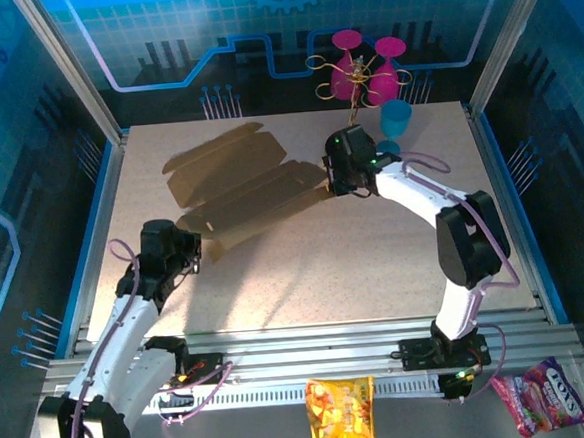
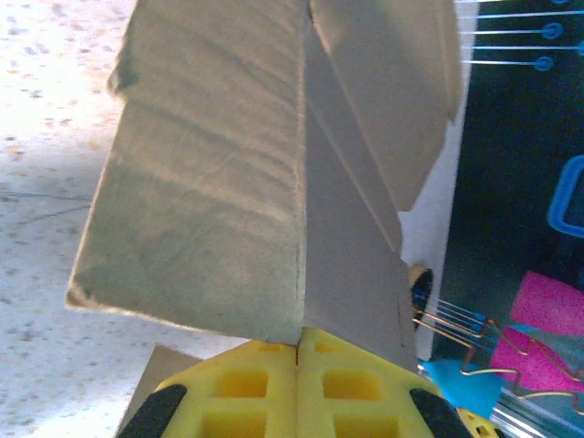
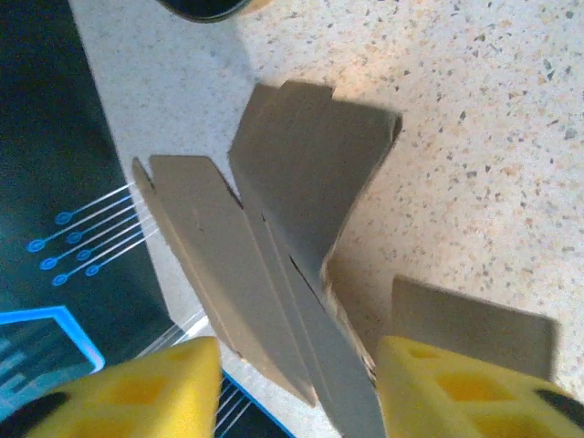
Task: Fold the paper box
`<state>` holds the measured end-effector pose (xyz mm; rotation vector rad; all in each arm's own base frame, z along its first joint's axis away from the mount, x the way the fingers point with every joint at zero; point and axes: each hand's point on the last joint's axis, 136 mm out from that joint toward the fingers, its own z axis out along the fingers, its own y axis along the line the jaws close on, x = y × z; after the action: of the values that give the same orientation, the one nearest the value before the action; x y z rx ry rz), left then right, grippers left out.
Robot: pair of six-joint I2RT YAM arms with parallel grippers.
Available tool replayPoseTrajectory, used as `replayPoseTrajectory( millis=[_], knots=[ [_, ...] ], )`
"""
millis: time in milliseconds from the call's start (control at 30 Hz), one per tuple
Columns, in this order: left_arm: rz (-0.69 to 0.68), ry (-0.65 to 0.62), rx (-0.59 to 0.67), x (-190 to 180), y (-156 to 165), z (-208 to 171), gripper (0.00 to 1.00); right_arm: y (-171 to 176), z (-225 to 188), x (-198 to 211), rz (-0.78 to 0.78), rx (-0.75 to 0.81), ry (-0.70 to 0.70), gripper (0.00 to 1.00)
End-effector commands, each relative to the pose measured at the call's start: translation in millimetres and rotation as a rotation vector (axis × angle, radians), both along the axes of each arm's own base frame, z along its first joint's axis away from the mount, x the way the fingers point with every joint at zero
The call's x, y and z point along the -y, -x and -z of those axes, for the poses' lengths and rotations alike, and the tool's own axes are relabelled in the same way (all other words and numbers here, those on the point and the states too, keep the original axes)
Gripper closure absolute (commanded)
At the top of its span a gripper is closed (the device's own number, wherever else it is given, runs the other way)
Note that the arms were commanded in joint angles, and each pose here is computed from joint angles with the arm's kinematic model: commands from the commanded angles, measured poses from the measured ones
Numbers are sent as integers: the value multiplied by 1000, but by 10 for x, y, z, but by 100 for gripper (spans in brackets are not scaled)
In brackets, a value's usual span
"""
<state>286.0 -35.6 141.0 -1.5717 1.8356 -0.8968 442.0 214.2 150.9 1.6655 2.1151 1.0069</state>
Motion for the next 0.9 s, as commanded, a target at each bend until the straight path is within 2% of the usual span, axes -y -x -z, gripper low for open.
replayPoseTrajectory(
  millis=[0, 167, 300, 400, 533, 667, 800, 867],
  knots=[
    [-7, 49, 38, 32, -110, -238, 100, 213, -573, 107, -102, 126, 59, 35],
    [5, 71, 60, 76, -218, -371, 100, 656, -745, -79, -245, 303, 49, 27],
    [30, 72, 61, 115, -270, -434, 100, 854, -761, -592, -336, 467, -73, 23],
    [42, 80, 58, 142, -284, -438, 100, 882, -676, -930, -374, 479, -155, 24],
    [49, 81, 61, 153, -292, -455, 100, 847, -577, -1160, -399, 474, -163, 26],
    [60, 87, 62, 174, -296, -467, 100, 721, -534, -1277, -406, 483, -163, 32],
    [64, 89, 63, 181, -294, -482, 100, 638, -386, -1339, -398, 455, -161, 48],
    [67, 86, 63, 181, -291, -489, 100, 586, -347, -1349, -385, 450, -160, 52]
  ],
)
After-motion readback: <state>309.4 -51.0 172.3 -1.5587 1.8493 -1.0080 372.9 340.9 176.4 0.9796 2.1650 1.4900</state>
